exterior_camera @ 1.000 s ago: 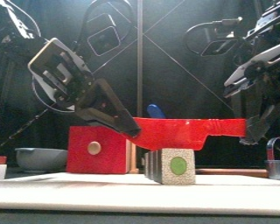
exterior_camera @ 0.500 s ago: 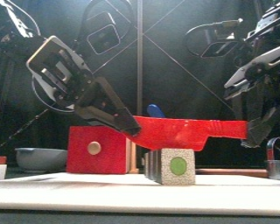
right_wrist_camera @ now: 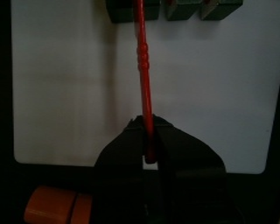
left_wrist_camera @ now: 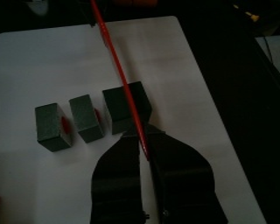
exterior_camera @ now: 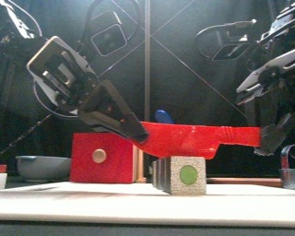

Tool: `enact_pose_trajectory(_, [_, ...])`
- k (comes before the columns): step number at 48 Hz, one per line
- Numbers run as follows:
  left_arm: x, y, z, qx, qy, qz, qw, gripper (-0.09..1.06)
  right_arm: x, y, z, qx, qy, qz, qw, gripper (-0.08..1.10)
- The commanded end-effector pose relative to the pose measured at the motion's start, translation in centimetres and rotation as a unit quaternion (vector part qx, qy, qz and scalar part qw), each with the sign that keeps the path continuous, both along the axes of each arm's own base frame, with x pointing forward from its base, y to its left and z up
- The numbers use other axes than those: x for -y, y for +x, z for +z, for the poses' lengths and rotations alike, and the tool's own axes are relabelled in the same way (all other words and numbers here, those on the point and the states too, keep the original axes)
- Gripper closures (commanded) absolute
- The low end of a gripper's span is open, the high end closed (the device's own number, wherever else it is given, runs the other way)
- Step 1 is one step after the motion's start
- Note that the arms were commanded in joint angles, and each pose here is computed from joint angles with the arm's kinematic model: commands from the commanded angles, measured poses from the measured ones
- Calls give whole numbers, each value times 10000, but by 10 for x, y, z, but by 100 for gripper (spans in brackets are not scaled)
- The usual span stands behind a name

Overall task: Place sushi on board then cut the sushi with the knife then place the pieces on the plate
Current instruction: Cut the sushi into 4 pieces

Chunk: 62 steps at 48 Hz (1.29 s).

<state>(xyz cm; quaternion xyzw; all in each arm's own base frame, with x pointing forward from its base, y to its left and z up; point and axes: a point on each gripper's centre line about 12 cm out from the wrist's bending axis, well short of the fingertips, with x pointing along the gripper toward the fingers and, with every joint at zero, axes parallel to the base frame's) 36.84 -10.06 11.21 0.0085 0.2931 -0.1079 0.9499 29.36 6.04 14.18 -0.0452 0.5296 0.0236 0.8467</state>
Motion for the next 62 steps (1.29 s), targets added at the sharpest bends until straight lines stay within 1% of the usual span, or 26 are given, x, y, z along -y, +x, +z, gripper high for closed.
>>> enact_pose_trajectory(1, [21,-9,4,13,15,-316,9995,64,5,-5,0,-58,-37,-68,10000,67])
enact_pose_trajectory(5, [21,-9,4,20,13,-323,9995,64,6,-5,0,-64,-49,-65,9999,67])
enact_pose_trajectory(12, [21,-9,0,-39,31,-324,9995,64,6,-5,-1,-67,-68,-50,9999,67])
enact_pose_trajectory(20, [21,-10,-15,-352,103,-324,9988,64,6,-4,-6,-156,-94,-43,9998,67])
enact_pose_trajectory(26, [26,-10,-19,-478,138,-383,9980,64,4,-4,-9,-193,-103,-18,9998,67])
enact_pose_trajectory(28, [26,-10,-20,-500,143,-384,9979,64,4,-4,-9,-196,-88,-35,9998,67])
enact_pose_trajectory(32, [28,-10,-20,-520,130,-384,9978,64,4,-4,-9,-198,-81,-38,9998,67])
enact_pose_trajectory(43, [32,-11,-30,-630,164,-438,9969,64,1,-3,-23,-367,-77,-22,9993,67])
enact_pose_trajectory(53, [34,-10,-33,-689,182,-455,9964,64,-7,-3,-38,-539,-38,35,9985,67])
enact_pose_trajectory(57, [34,-9,-30,-666,179,-461,9966,64,-7,-1,-34,-485,-60,69,9988,67])
enact_pose_trajectory(62, [33,-7,-20,-532,145,-450,9975,64,-5,-1,-19,-357,-105,70,9993,67])
